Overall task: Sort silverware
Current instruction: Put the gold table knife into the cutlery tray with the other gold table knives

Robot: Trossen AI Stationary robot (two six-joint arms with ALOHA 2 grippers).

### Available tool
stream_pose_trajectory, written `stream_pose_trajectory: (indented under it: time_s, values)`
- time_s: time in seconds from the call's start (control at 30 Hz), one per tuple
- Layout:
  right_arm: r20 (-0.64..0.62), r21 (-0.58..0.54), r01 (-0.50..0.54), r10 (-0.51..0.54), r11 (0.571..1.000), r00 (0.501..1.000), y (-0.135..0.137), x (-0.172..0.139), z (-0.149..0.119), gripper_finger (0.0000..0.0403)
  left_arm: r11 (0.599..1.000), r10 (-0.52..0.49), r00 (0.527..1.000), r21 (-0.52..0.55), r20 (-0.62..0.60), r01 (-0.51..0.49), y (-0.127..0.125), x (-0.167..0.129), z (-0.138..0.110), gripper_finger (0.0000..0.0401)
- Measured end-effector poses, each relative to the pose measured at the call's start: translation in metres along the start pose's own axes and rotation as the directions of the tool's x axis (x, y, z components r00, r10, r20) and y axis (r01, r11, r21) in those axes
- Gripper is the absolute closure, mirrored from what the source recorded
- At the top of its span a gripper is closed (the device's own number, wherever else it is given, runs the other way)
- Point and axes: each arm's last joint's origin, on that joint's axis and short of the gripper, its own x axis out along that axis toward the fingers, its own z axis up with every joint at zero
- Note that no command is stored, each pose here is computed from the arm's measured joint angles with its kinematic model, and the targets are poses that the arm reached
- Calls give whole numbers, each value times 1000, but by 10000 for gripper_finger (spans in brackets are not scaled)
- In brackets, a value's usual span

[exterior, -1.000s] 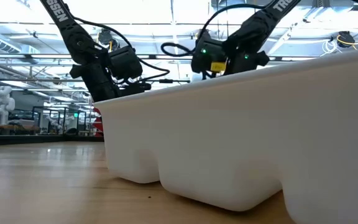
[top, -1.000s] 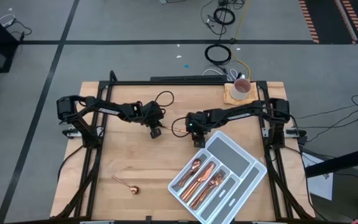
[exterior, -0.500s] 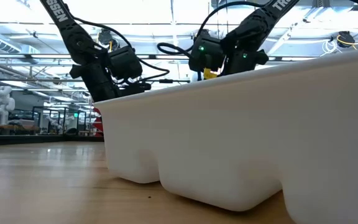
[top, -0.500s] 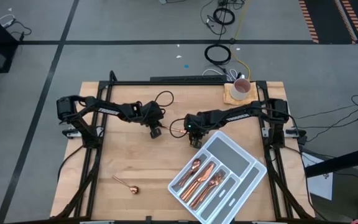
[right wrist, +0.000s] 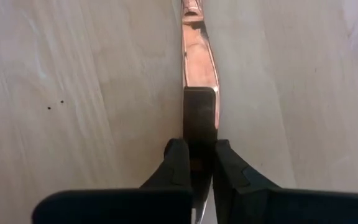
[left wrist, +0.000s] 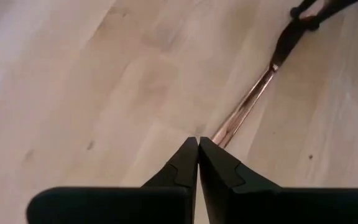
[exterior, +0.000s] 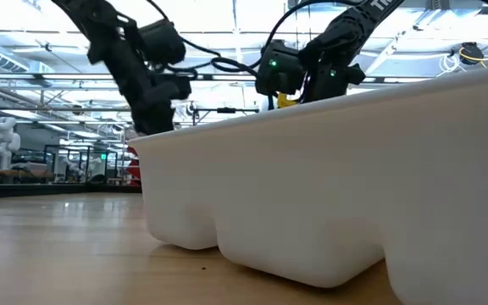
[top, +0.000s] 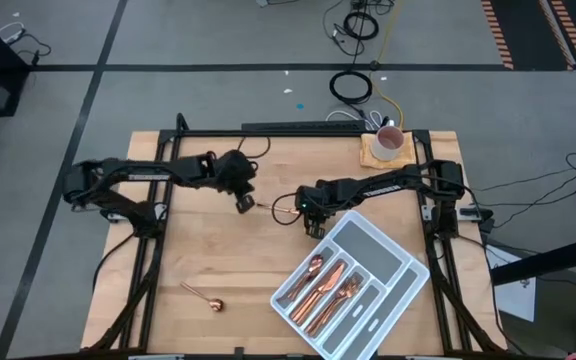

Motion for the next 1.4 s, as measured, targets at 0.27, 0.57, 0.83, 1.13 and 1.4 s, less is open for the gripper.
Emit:
stream_pose_trajectory:
  time_s: [0.27, 0.57, 0.83, 1.13, 1.4]
  values:
    - [56, 15, 17, -18, 1000, 998, -3, -21, 4, 403, 991, 137, 986, -9, 99, -137, 3, -49, 0, 378]
    - [127, 25, 19, -22, 1000, 992, -4, -58, 6, 403, 987, 162, 982, -10, 93, -162, 3, -56, -2, 377]
    - [148, -57, -2, 10, 998, 989, 10, -108, -9, 403, 982, 187, 982, 16, 29, -187, 4, -56, -9, 377]
    - [30, -219, -37, 45, 975, 999, 41, -149, -47, 402, 979, 200, 980, 35, 14, -200, 5, -56, -10, 377]
    - [-50, -359, -82, 69, 930, 996, 75, -163, -75, 402, 979, 199, 980, 35, 16, -200, 5, -56, -10, 377]
